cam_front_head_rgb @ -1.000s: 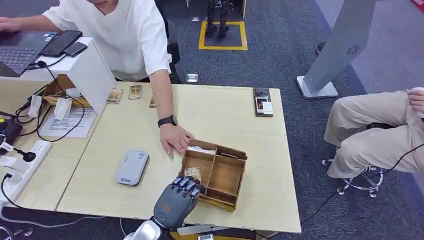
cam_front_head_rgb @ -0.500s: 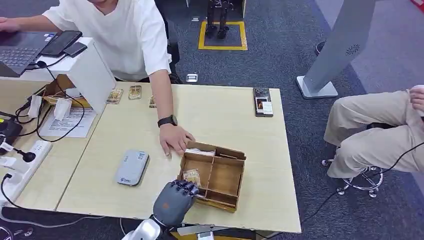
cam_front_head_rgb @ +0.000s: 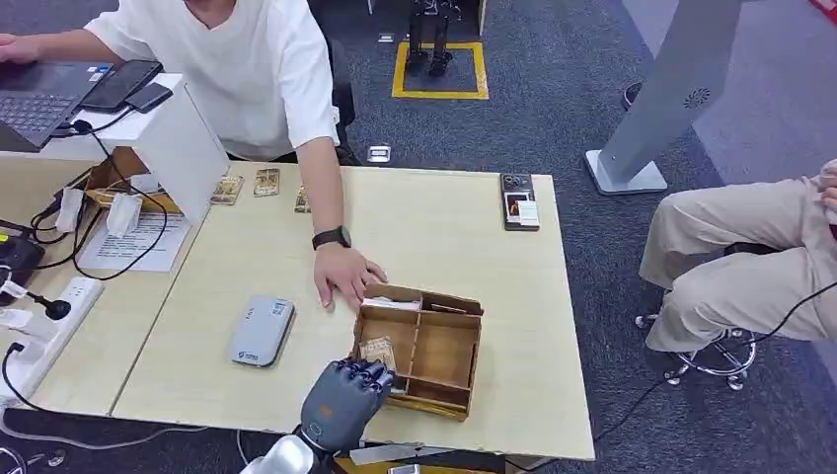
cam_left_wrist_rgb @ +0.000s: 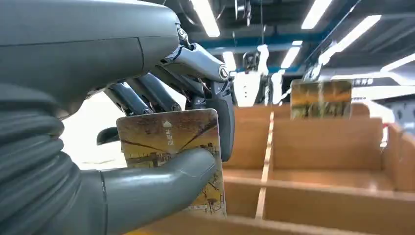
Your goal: Pass the card to the sensor for recognition and then transmit it.
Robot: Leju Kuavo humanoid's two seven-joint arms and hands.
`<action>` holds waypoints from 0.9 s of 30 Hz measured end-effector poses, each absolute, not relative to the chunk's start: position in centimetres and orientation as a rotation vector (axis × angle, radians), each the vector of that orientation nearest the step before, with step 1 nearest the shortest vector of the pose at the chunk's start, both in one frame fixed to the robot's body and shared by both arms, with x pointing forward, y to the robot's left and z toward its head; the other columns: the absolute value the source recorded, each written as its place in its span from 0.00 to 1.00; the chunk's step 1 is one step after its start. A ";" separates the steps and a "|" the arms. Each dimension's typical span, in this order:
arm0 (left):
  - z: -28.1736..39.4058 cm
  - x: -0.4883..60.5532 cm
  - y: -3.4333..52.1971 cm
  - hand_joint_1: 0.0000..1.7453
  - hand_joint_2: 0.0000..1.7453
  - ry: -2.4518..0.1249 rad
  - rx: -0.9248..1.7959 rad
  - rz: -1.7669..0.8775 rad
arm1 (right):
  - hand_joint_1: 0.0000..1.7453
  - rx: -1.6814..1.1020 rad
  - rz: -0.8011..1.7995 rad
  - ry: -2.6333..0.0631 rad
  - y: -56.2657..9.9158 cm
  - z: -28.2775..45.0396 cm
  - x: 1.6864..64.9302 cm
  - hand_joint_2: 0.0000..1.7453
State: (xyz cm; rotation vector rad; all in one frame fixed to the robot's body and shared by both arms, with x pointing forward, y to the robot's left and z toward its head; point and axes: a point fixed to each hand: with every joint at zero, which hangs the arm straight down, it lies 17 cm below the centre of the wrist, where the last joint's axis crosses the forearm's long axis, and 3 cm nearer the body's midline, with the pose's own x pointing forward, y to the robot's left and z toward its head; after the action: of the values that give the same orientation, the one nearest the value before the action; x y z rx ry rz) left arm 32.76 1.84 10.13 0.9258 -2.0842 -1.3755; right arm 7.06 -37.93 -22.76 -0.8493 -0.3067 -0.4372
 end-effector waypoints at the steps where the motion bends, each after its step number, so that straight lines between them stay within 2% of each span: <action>1: 10.6 32.7 1.8 1.00 1.00 -2.099 0.924 -1.366 | 0.00 -0.849 -0.435 -0.308 -37.9 -22.7 7.1 1.00; 12: 18.9 31.7 2.2 1.00 1.00 -2.340 0.900 -1.140 | 0.00 -0.850 -0.430 -0.311 -37.9 -22.7 7.1 1.00; 16: 23.4 31.2 3.6 1.00 1.00 -2.504 0.859 -0.947 | 0.00 -0.850 -0.429 -0.310 -37.9 -22.7 7.1 1.00; 20: 25.6 32.2 6.6 1.00 1.00 -2.489 0.897 -0.742 | 0.00 -0.850 -0.430 -0.309 -38.0 -22.7 7.1 1.00; 27: 26.7 33.0 10.1 1.00 1.00 -2.452 0.931 -0.581 | 0.00 -0.853 -0.420 -0.311 -37.9 -22.7 7.2 1.00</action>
State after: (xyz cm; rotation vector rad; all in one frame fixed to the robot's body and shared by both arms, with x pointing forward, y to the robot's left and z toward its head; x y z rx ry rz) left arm 32.97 10.08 26.69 0.9306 -2.4524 -0.5806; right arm 7.20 -37.95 -22.67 -0.8525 -0.3111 -0.4198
